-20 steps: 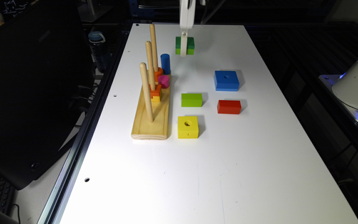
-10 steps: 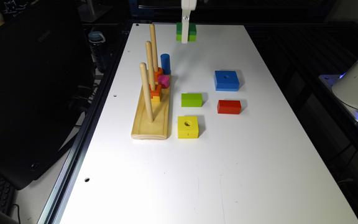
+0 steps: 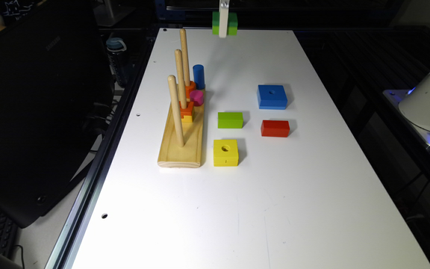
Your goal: Pick up green block.
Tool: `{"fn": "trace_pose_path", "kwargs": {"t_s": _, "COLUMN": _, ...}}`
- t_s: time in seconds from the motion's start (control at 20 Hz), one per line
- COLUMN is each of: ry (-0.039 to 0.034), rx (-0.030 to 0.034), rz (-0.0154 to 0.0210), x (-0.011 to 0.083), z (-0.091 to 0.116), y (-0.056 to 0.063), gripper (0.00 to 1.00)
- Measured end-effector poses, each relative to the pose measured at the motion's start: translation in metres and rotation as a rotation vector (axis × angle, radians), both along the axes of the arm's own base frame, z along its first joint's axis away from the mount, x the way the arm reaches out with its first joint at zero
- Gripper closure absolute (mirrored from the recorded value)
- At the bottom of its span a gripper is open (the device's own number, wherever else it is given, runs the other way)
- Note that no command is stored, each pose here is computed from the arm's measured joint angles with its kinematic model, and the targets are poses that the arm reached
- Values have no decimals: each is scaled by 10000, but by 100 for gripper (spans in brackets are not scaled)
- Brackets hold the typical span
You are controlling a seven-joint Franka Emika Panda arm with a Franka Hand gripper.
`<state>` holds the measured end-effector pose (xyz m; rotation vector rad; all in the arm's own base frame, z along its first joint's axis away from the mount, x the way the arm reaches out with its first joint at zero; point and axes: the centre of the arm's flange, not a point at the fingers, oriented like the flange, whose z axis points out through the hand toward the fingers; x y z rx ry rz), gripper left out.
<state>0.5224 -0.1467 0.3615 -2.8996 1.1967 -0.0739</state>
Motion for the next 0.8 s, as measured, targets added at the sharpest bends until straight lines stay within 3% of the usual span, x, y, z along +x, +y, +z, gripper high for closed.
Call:
{"fn": "trace_pose_path", "kwargs": {"t_s": 0.15, "ry": 30, "rx": 11, "rz": 8, "x": 3, "z": -21, "y": 4, "gripper": 100}}
{"fn": "trace_pose_path", "kwargs": {"t_s": 0.35, "ry": -47, "rx": -13, "rz": 9, "x": 15, "z": 102, "y": 3, "gripper": 100}}
{"fn": "trace_pose_path", "kwargs": {"t_s": 0.5, "ry": -38, "rx": -12, "rz": 4, "x": -5, "z": 242, "y": 10, "gripper": 100}}
{"fn": "trace_pose_path", "kwargs": {"t_s": 0.8, "ry": -23, "rx": -5, "rz": 3, "x": -8, "z": 244, "y": 11, "gripper": 100}}
